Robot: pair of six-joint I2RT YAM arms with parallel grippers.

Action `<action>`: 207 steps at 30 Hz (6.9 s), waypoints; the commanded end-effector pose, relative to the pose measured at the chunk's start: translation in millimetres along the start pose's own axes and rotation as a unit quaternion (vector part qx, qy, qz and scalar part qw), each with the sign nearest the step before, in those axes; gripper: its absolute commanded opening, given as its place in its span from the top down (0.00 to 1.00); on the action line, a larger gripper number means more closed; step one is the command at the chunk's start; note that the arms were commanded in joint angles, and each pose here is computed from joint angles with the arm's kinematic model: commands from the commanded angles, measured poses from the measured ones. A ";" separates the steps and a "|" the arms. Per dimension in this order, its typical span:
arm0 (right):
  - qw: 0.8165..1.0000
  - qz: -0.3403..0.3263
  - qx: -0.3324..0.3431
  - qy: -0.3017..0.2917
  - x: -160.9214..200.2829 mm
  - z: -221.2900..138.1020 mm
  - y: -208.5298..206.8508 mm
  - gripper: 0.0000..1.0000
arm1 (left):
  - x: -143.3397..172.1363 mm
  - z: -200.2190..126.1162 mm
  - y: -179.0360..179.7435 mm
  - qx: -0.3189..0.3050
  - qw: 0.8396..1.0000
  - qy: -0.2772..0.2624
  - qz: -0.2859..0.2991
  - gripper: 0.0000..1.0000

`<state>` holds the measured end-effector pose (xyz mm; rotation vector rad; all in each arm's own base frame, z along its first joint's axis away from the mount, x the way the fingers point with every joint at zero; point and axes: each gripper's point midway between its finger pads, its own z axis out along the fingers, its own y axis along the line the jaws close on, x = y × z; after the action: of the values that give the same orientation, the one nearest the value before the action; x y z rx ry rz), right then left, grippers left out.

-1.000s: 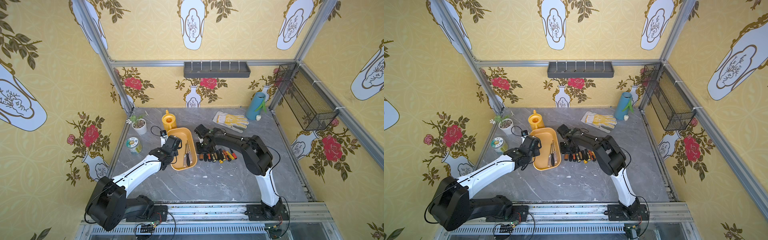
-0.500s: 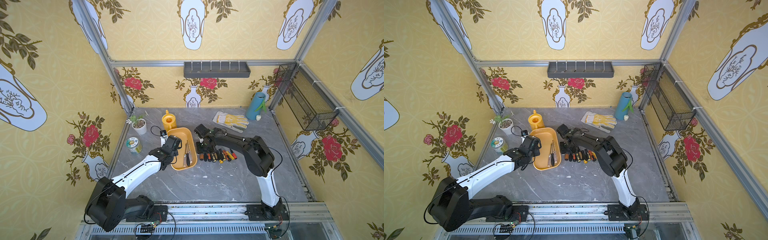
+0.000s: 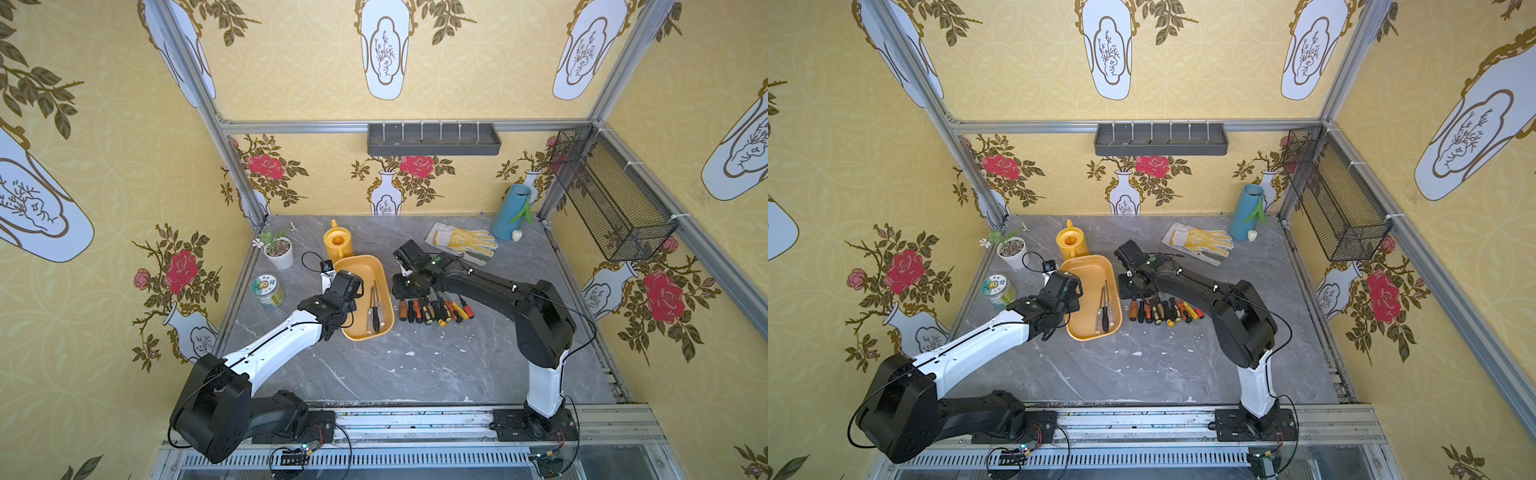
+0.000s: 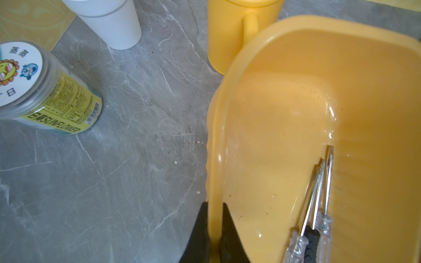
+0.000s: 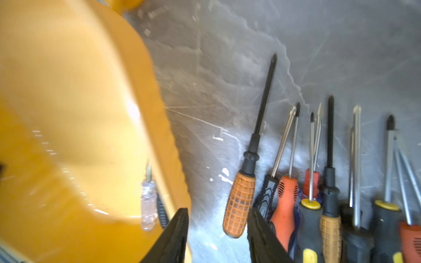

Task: Take out the screwdriver from the storage box
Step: Place the screwdriver at the center of the board, then pick up the screwdriver from the storage box, then place the screwdriver at the center of the board.

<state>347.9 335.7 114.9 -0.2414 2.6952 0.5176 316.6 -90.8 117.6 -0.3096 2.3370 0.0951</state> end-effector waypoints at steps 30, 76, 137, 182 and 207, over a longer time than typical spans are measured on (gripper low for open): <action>0.989 -0.033 -0.145 0.027 52.6 19.6 83.2 0.53 | -18.1 -5.8 -9.3 0.014 1.000 -0.019 -0.002 1.00; 0.995 -0.004 -0.059 0.079 61.6 86.5 62.7 0.56 | 5.5 17.7 -14.8 0.009 1.000 0.014 0.013 1.00; 0.988 -0.013 -0.126 -0.087 -29.3 -38.3 33.6 1.00 | -3.1 16.7 -2.2 -0.002 1.000 0.001 -0.001 1.00; 0.995 0.022 0.037 0.090 41.7 45.0 -46.6 0.94 | -0.9 16.3 -0.9 -0.003 1.000 0.007 0.004 1.00; 0.997 0.029 0.035 0.063 28.9 28.2 -42.3 0.61 | 10.5 26.3 -0.9 -0.011 1.000 0.025 0.013 1.00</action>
<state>335.4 304.0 55.5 -0.1862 2.8814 0.4341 329.6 -90.7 96.7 -0.3068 2.3786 0.1144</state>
